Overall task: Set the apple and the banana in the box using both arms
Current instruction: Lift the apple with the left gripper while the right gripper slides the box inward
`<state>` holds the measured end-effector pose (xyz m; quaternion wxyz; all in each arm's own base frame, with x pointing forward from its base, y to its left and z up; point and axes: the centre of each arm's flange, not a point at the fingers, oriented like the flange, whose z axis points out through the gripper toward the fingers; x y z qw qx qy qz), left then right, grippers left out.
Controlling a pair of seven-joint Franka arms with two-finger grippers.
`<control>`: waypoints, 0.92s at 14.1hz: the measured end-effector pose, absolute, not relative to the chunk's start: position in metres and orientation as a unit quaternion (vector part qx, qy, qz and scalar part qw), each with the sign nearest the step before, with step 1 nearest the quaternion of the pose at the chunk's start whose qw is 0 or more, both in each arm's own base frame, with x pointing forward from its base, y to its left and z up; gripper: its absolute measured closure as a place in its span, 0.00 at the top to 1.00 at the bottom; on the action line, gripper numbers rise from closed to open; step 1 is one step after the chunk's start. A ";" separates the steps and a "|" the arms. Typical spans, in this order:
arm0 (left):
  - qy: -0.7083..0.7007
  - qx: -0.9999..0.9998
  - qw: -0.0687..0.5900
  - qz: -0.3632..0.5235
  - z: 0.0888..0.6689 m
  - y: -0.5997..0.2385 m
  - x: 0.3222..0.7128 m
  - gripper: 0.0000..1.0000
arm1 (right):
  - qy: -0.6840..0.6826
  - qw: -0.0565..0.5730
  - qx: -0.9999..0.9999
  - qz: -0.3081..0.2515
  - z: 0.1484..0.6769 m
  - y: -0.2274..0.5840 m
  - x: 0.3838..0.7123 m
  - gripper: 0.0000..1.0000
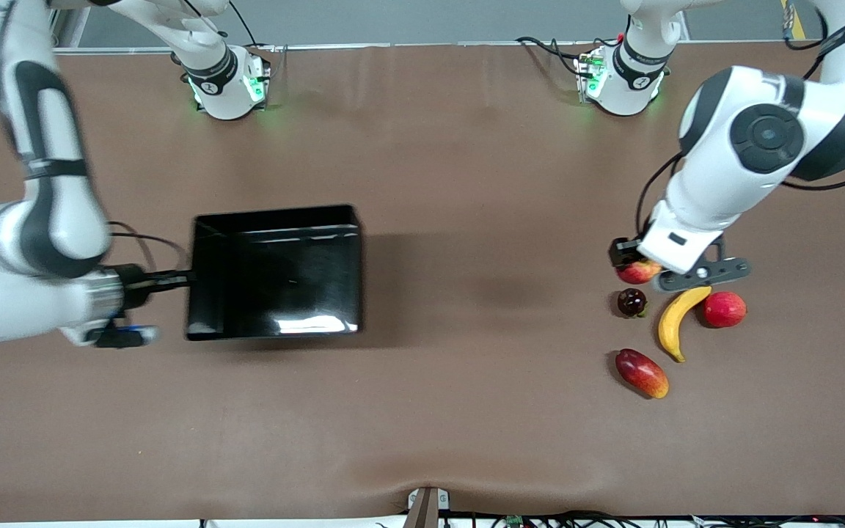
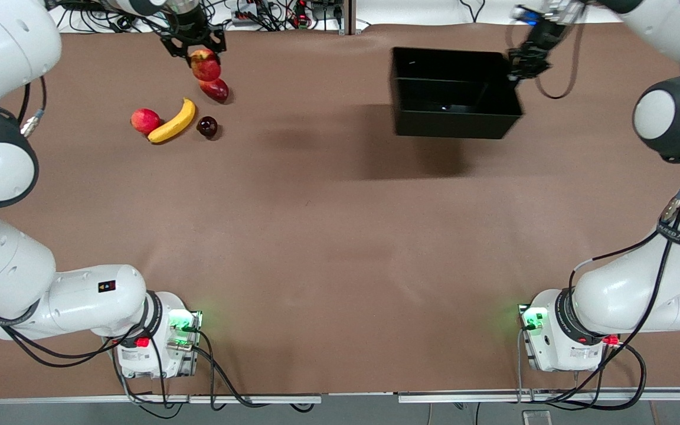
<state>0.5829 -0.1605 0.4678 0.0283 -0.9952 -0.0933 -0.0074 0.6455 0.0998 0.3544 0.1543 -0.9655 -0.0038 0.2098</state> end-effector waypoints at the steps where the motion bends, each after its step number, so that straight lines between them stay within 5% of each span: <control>1: -0.099 -0.995 0.031 -0.002 0.463 -0.153 0.583 0.68 | 0.003 0.142 -0.967 0.211 0.353 0.135 0.640 0.06; 13: -0.113 -0.993 0.038 0.017 0.471 -0.120 0.577 0.68 | 0.067 0.119 -0.978 0.159 0.290 0.328 0.590 0.06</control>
